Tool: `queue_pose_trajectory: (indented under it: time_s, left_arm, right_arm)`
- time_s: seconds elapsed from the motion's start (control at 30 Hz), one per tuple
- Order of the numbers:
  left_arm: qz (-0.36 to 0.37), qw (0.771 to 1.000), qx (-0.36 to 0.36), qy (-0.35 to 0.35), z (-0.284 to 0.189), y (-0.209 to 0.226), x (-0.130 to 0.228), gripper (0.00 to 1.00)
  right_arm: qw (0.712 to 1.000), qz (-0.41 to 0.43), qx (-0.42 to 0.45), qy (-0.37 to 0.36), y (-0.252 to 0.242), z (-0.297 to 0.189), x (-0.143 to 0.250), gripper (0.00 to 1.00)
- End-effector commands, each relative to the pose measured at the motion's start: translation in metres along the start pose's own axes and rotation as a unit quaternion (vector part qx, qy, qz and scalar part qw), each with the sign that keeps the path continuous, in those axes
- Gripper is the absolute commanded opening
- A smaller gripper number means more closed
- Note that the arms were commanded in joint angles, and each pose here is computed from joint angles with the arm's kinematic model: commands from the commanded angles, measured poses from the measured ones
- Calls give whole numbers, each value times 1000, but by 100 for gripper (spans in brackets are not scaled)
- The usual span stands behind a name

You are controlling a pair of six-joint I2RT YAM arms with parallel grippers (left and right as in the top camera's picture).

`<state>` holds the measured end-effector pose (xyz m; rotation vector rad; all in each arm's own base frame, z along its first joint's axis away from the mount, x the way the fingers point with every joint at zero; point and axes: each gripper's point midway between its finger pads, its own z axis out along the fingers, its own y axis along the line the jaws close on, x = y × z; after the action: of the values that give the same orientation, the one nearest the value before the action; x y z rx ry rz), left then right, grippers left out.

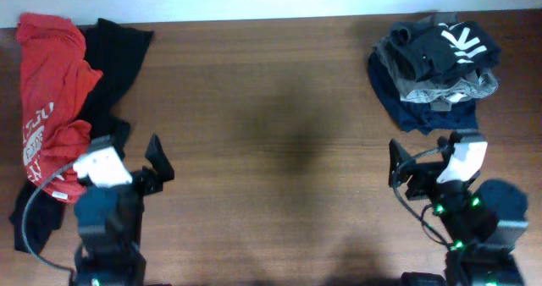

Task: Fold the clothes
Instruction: 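Reach the left gripper into the red shirt pile and grasp it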

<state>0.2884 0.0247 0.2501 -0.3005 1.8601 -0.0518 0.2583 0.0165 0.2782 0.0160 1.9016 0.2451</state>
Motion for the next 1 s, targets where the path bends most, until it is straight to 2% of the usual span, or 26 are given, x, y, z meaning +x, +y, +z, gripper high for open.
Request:
queue_pose_trajectory:
  time_s: [0.0, 0.17, 0.3, 0.37, 0.47, 0.63, 0.67, 0.8, 0.97]
  left_arm:
    - [12, 999, 39, 24, 10, -22, -24, 99]
    - [22, 991, 68, 112, 28, -46, -49, 99]
    - [35, 982, 64, 174, 43, -55, -72, 99]
    - [62, 980, 68, 174, 50, -58, -81, 99]
    - [67, 982, 71, 164, 61, -60, -87, 99]
    - [128, 972, 70, 182, 73, -54, -75, 99]
    - [131, 972, 55, 187, 77, -47, -73, 99]
    - [123, 967, -39, 218, 102, 4, -59, 99]
    - [21, 952, -130, 276, 136, 86, -21, 99]
  right_arm:
    - [1000, -19, -9, 5, 8, -3, -29, 98]
    - [997, -3, -15, 70, 10, 6, -42, 98]
    - [985, 6, -76, 155, 25, 27, -39, 99]
    - [979, 20, -87, 185, 25, 41, -33, 98]
    - [970, 45, -83, 225, 18, 62, -17, 98]
    - [946, 87, -97, 297, 15, 87, 18, 99]
    - [942, 86, -116, 304, 20, 90, 22, 100]
    - [922, 92, -224, 301, 50, 90, 21, 89]
    - [924, 86, -215, 303, 50, 87, 21, 86]
